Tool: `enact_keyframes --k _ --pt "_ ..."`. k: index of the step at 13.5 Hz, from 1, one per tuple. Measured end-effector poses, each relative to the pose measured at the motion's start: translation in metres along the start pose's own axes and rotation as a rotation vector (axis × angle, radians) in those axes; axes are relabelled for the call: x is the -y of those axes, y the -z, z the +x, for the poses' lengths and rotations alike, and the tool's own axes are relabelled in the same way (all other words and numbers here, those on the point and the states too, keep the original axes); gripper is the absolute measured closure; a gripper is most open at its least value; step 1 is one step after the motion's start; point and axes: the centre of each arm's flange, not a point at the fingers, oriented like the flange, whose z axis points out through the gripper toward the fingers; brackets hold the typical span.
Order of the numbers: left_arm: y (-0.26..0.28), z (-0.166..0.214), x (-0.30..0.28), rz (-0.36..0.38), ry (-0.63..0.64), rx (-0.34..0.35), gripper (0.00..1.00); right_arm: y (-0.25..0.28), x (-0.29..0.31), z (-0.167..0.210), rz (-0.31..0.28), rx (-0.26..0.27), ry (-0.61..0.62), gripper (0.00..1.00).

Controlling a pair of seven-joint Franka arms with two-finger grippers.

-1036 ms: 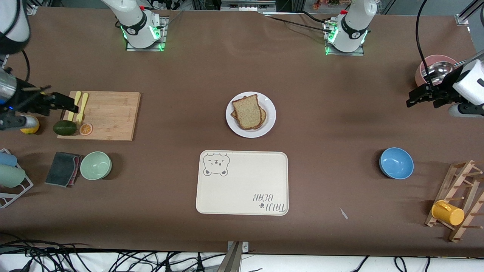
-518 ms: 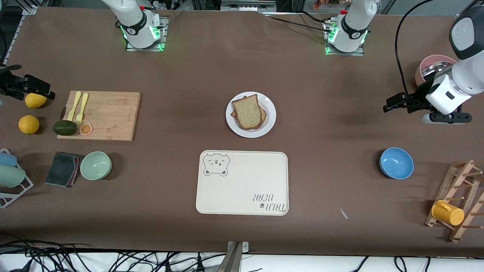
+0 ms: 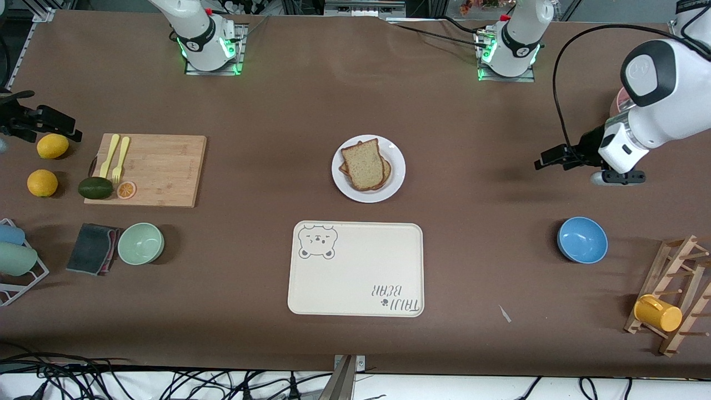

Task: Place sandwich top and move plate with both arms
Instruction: 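Move the left gripper toward the white plate's rim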

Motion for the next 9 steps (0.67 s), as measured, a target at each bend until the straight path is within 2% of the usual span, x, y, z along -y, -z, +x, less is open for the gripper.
enact_keyframes --k 1,3,5,9 --pt "-0.005 -0.004 0.013 -0.059 -0.015 -0.011 0.0 0.001 0.0 0.0 0.0 -0.001 0.001 0.0" --pt "-0.014 -0.012 0.032 -0.124 -0.007 -0.033 0.0 0.001 0.001 0.0 -0.001 -0.001 0.001 0.0" --pt "-0.025 -0.016 0.034 -0.156 0.018 -0.054 0.0 0.001 0.001 0.0 -0.001 -0.002 0.002 0.0" --pt "-0.057 -0.02 0.024 -0.218 0.014 -0.04 0.0 0.001 0.009 0.001 -0.001 -0.001 0.016 0.0"
